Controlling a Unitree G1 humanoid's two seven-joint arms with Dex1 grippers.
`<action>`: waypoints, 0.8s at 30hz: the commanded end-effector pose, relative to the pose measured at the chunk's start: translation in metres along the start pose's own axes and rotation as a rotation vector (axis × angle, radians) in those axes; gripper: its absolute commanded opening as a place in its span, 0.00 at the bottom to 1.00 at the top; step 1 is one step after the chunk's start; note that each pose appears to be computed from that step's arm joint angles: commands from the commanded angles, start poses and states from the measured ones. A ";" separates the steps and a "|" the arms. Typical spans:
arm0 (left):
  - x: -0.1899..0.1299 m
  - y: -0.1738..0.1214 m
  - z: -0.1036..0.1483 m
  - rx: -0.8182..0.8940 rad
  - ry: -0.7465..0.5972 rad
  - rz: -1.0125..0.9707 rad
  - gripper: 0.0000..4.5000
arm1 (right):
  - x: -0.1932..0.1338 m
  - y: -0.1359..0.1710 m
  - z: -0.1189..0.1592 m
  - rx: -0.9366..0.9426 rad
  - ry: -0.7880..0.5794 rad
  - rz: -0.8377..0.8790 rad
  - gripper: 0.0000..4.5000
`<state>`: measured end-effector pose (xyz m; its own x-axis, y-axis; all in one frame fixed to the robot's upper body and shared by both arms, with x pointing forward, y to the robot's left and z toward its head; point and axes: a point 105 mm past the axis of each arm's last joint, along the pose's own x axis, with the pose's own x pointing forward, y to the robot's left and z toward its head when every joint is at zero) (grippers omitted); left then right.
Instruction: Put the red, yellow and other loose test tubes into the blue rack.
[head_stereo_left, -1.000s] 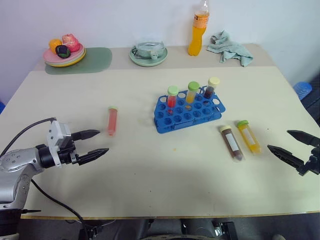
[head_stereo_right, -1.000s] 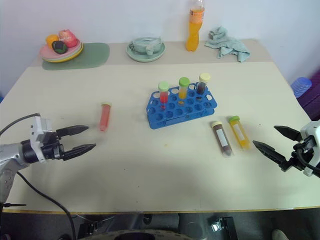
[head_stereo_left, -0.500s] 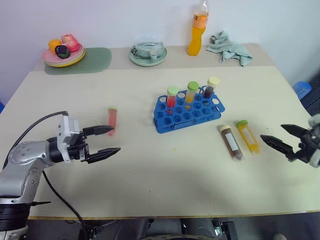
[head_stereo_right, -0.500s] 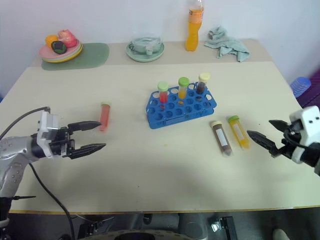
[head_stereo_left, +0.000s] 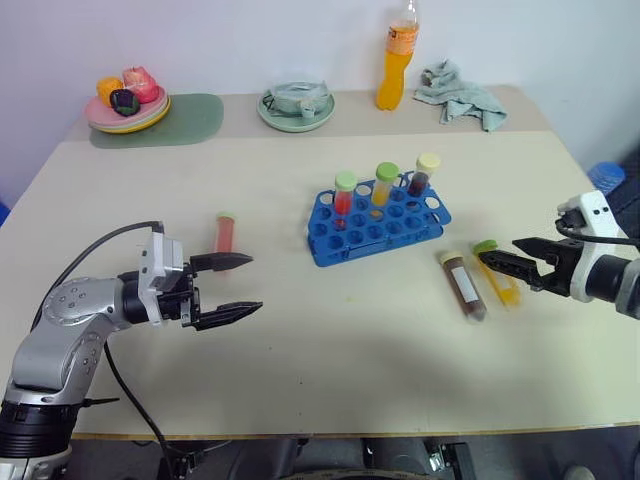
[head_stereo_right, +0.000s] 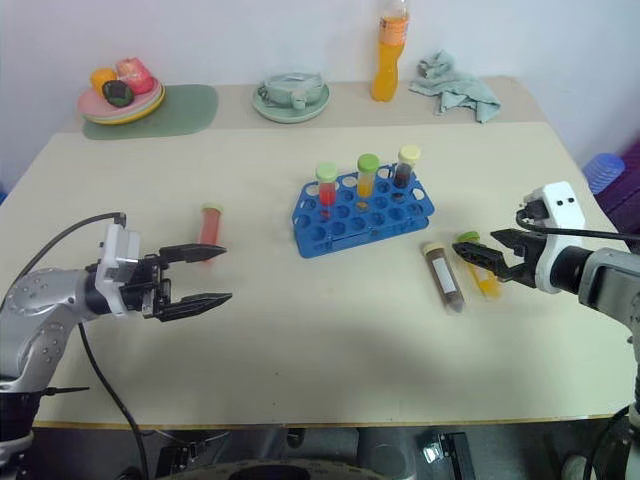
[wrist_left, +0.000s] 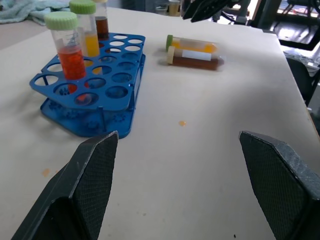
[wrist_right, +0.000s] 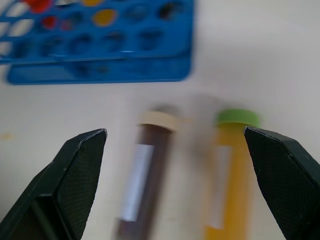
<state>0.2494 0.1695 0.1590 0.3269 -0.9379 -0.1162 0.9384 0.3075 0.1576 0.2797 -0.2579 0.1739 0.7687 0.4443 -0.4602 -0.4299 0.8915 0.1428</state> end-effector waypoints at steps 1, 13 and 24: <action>0.003 -0.003 0.005 0.025 -0.006 -0.003 0.87 | 0.010 0.017 0.000 -0.004 0.029 0.059 1.00; 0.005 -0.010 0.004 0.002 0.001 0.003 0.87 | 0.033 0.026 -0.022 0.032 0.152 0.091 1.00; 0.005 -0.016 0.008 0.006 0.009 0.044 0.87 | 0.055 0.015 -0.028 -0.017 0.234 0.036 1.00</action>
<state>0.2377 0.1587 0.1536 0.3635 -0.9216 -0.1359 0.9286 0.3467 0.1324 0.2960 -0.2221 0.1187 0.5995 0.4569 -0.6572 -0.4541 0.8703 0.1908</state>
